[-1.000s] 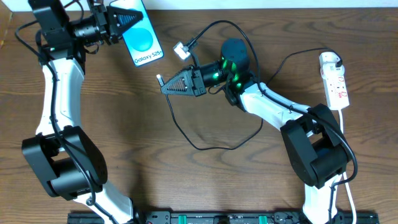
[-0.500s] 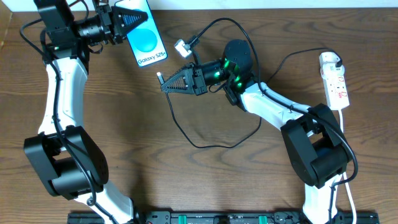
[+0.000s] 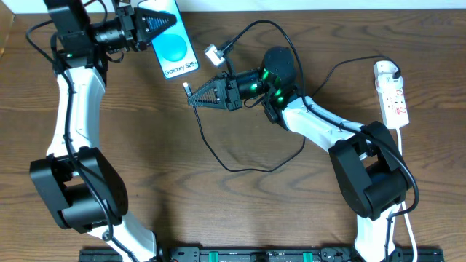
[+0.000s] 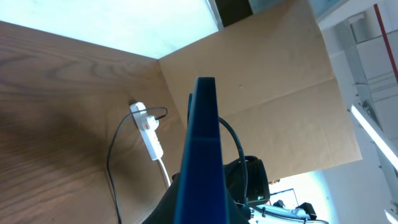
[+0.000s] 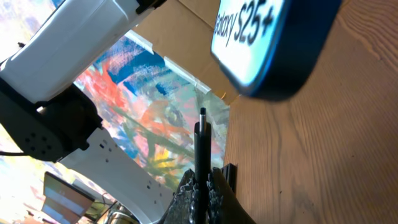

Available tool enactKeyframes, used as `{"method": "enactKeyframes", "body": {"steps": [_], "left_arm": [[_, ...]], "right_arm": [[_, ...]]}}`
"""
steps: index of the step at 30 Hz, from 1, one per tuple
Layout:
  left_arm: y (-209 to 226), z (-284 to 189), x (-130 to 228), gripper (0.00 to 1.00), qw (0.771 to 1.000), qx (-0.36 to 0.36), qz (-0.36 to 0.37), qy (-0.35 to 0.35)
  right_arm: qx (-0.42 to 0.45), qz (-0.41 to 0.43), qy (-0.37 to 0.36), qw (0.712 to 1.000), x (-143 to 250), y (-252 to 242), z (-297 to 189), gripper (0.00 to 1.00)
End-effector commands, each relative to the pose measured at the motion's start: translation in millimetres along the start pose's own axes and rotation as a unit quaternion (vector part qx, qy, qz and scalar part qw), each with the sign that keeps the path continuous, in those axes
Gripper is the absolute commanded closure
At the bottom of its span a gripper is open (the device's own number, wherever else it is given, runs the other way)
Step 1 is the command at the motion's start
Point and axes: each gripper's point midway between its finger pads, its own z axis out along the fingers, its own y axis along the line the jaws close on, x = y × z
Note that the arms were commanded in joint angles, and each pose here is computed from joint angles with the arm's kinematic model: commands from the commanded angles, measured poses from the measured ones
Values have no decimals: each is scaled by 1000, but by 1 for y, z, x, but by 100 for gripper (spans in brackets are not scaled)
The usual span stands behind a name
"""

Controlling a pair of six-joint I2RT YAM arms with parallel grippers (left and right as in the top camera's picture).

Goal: Plug charger to phone and switch on socket
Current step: 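Move the held plug with the right gripper toward the phone's bottom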

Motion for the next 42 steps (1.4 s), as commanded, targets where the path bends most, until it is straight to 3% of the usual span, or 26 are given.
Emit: {"method": "enactKeyframes", "body": {"steps": [1,42], "left_arm": [[-19,5,7,93,999,17,28,20],[-16,6,9,93,999,18,23,21]], "right_arm": [[8,-4,-18,1000,-9,-2,-3,99],[18,3,-35,999,-16,-5,-8,99]]}}
